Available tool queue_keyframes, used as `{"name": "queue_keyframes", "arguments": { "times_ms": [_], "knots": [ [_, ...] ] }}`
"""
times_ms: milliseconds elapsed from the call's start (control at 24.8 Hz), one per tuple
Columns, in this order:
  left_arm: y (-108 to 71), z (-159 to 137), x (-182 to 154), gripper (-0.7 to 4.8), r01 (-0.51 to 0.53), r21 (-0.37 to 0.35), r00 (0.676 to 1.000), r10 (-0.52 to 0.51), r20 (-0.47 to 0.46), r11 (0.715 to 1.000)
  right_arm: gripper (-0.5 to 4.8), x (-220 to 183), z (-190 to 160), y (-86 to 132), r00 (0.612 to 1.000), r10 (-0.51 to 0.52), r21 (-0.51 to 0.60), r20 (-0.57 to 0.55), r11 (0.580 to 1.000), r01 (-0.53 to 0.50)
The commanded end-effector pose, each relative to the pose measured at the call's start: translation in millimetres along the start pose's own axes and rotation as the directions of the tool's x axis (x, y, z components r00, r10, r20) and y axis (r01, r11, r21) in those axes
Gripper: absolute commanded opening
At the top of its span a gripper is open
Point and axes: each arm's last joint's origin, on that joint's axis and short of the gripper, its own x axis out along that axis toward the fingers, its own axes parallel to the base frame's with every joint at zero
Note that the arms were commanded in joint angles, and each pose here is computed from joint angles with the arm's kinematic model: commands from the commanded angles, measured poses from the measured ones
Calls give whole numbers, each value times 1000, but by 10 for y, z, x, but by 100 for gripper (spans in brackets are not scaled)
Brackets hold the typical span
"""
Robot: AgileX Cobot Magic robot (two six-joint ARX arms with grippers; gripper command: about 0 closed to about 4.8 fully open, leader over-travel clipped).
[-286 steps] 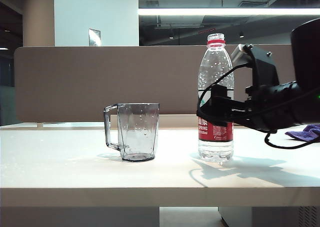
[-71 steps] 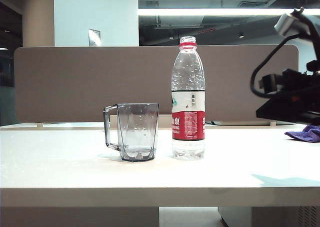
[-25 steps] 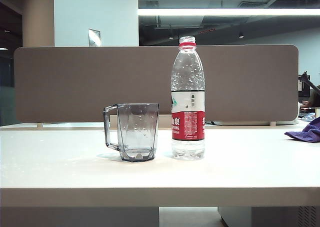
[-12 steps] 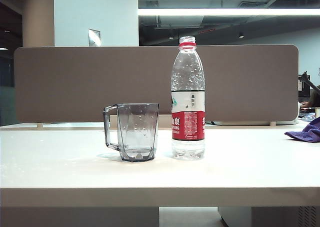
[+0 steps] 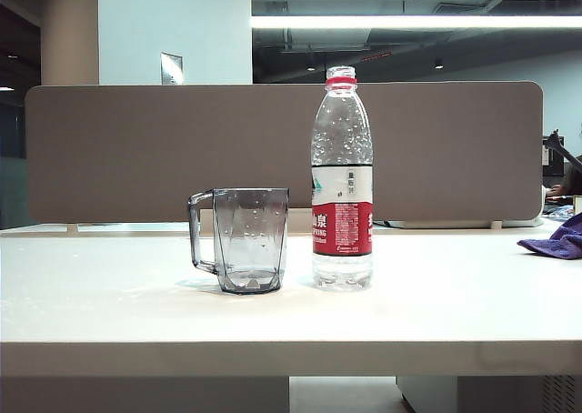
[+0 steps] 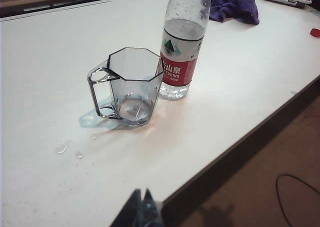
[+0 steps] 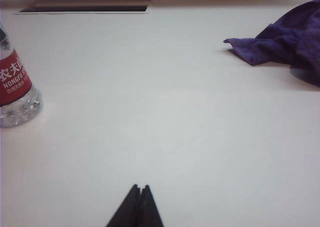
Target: Pick up the mineral water bottle on the table and pour a little water into the mug.
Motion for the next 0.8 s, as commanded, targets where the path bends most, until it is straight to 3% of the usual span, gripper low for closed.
{"name": "queue_keyframes", "arguments": {
  "times_ms": [40, 805],
  "knots": [
    [-1, 14, -6, -5, -2, 6, 1000, 2, 8, 1000, -4, -13, 11, 1, 999, 5, -9, 40, 1000, -5],
    [-18, 14, -20, -5, 2, 14, 1000, -3, 17, 1000, -4, -12, 10, 2, 999, 6, -9, 38, 1000, -5]
  ]
}}
